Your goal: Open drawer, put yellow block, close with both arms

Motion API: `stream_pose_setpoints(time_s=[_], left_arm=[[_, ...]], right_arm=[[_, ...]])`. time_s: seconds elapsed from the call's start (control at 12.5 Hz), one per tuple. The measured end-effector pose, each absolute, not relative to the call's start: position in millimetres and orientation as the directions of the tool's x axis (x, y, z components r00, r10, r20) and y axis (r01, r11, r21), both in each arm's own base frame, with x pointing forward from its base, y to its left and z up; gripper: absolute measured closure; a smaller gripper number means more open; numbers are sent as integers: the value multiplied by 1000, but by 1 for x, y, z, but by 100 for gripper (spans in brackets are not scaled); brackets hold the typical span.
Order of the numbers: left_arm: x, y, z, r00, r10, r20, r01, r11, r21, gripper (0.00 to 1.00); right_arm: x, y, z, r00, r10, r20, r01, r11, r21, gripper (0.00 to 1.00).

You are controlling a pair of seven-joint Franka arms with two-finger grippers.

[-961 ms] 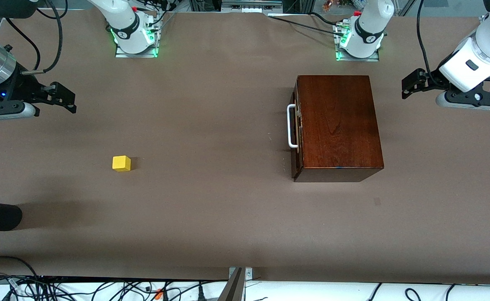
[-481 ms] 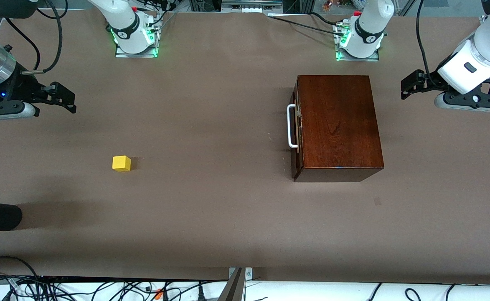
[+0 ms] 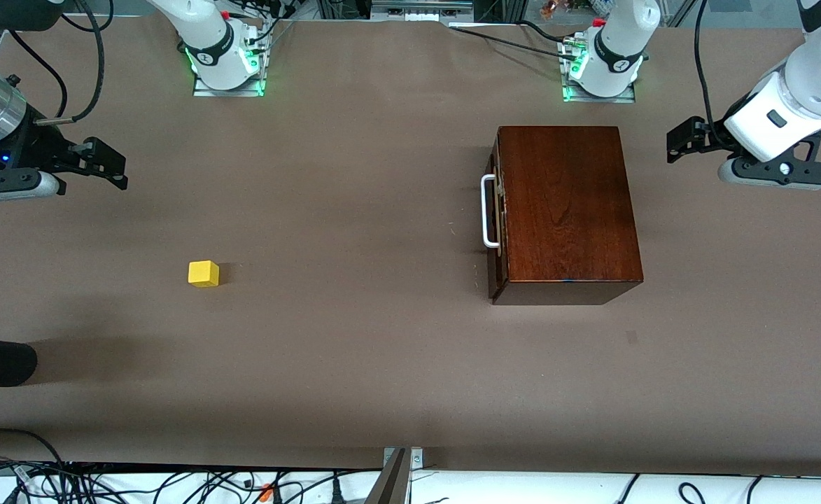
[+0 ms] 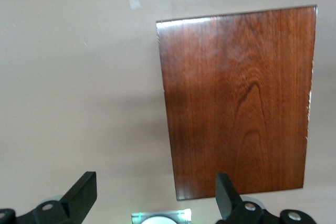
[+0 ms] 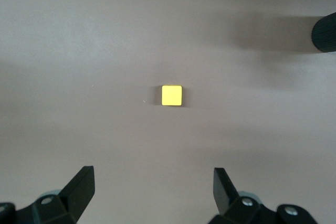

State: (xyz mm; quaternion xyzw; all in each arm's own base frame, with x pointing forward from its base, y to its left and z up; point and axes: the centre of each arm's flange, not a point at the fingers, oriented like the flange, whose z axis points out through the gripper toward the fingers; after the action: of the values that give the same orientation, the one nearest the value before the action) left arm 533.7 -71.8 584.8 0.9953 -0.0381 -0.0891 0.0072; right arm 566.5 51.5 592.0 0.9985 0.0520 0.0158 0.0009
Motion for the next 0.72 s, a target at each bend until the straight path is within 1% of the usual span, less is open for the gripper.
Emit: stream_pose_setpoints(time_s=[0.4,0.56,0.72], left_arm=[[533,-78,576,972,-88,-219,-82,-996,38,0],[529,-105,573,965,-136,-225,-130,-991,40,0],[527,-150,563,959,-175,-224,-171,-985,37,0]], right_arm=[[567,51,592,994,104,31,104,-995,3,0],[567,51,592,994,104,31,104,-995,3,0],[567,51,592,994,104,31,104,-995,3,0]])
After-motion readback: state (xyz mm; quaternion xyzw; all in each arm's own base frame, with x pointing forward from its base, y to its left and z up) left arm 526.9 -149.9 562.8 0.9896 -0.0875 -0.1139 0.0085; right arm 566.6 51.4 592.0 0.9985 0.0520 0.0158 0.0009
